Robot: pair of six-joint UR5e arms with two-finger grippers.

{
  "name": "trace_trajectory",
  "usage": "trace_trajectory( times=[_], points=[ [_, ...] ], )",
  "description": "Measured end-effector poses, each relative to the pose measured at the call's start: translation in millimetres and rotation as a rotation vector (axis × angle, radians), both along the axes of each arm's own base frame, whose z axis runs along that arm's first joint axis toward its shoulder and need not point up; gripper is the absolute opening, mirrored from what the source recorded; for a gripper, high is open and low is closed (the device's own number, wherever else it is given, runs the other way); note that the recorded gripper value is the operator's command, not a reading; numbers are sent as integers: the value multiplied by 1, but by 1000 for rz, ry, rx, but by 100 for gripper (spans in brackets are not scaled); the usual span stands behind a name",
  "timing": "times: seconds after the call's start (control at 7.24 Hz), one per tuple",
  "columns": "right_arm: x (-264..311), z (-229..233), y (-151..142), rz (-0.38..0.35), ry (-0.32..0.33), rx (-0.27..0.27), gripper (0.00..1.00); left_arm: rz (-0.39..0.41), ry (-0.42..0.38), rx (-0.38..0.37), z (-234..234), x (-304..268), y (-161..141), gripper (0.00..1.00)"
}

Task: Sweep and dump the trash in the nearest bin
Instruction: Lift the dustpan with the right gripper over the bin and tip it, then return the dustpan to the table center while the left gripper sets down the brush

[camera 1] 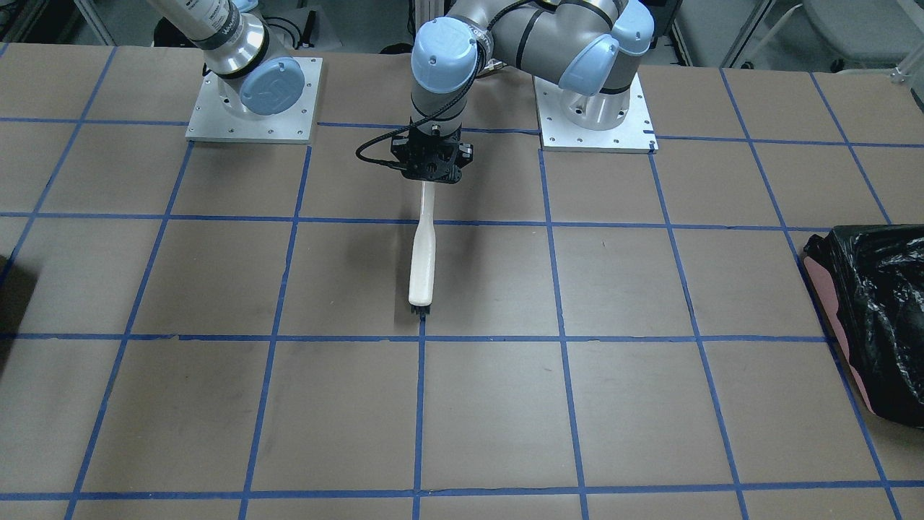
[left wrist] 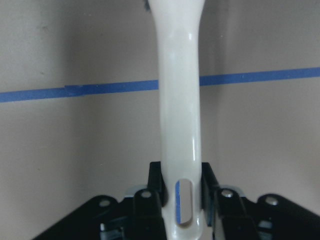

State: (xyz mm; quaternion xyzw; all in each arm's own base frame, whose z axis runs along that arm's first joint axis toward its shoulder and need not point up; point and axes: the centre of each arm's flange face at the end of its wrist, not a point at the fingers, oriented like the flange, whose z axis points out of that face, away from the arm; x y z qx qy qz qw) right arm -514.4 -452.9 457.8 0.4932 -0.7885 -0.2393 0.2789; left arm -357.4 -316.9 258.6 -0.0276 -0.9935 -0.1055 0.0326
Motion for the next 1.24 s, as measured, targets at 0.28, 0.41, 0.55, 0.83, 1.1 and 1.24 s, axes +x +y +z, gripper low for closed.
trace_trajectory(
  times=[0.28, 0.41, 0.55, 0.83, 1.1, 1.24],
  points=[
    [5, 4, -3, -6, 38, 6, 0, -6, -5, 7, -4, 0, 0, 2],
    [5, 5, -4, -8, 53, 3, 0, -7, -4, 10, -5, -1, 0, 4],
    [5, 5, -4, -9, 64, -1, 0, -8, -5, 13, -6, -1, 0, 12],
    [7, 6, -5, -13, 70, -7, 0, -9, -11, 22, -10, -1, 2, 13],
    [25, 7, -23, -1, 58, -28, 0, -9, -12, 31, -12, -3, 6, 28],
    [43, 5, -39, 13, 44, -39, 0, -10, -14, 36, -14, -3, 7, 38]
  ],
)
